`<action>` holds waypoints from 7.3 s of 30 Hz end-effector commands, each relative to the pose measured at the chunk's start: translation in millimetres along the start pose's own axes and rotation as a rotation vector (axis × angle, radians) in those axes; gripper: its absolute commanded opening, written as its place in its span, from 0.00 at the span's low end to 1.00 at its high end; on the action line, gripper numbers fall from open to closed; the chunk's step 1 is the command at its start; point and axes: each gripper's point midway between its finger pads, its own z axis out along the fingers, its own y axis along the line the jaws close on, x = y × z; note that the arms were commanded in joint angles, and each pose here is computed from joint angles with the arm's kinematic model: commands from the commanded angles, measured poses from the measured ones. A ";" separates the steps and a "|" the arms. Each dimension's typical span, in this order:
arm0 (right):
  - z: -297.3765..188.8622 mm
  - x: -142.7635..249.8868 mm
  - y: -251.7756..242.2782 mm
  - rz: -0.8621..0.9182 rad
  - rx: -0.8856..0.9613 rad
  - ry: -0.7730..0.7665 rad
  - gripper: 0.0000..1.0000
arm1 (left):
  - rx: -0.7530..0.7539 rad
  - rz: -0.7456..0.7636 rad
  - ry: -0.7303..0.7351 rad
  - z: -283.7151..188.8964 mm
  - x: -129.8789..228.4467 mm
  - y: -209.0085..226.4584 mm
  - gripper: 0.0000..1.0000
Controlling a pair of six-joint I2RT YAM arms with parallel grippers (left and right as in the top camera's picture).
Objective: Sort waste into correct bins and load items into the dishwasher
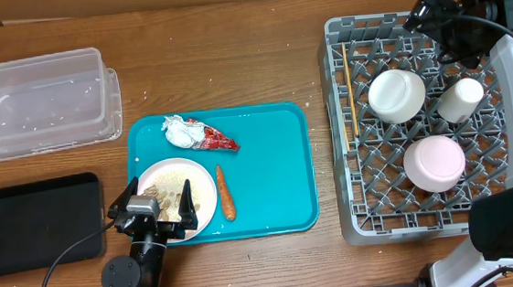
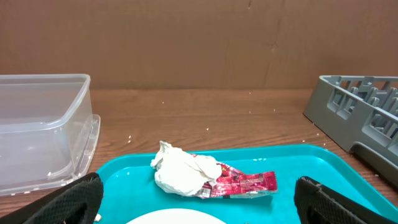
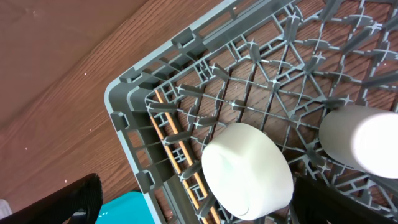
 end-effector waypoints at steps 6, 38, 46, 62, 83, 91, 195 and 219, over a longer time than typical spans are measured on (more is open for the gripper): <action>-2.9 -2.0 2.1 0.000 -0.011 -0.009 1.00 | 0.268 -0.006 -0.128 -8.8 -32.5 -46.8 1.00; -2.9 -2.0 2.1 0.000 -0.011 -0.009 1.00 | 0.639 -0.170 0.510 94.7 -160.8 -94.7 1.00; -2.9 -2.0 2.1 0.000 -0.011 -0.009 1.00 | 0.424 -0.281 0.712 126.5 -120.2 -71.4 1.00; -2.9 -1.9 2.1 0.001 -0.011 -0.009 1.00 | -0.036 -0.263 1.131 149.3 -15.4 -18.4 1.00; -2.9 -1.9 2.1 0.001 -0.012 -0.009 1.00 | -0.383 -0.223 1.347 173.2 113.3 36.8 0.95; -2.9 -2.0 2.1 0.000 -0.011 -0.009 1.00 | -0.387 -0.221 1.374 172.4 124.9 37.3 0.63; -2.9 -2.0 2.1 0.000 -0.011 -0.009 1.00 | -0.606 -0.627 1.358 172.8 137.9 -45.9 0.59; -2.9 -1.9 2.1 0.000 -0.012 -0.009 1.00 | -0.604 -0.578 1.385 163.3 149.4 -47.5 0.04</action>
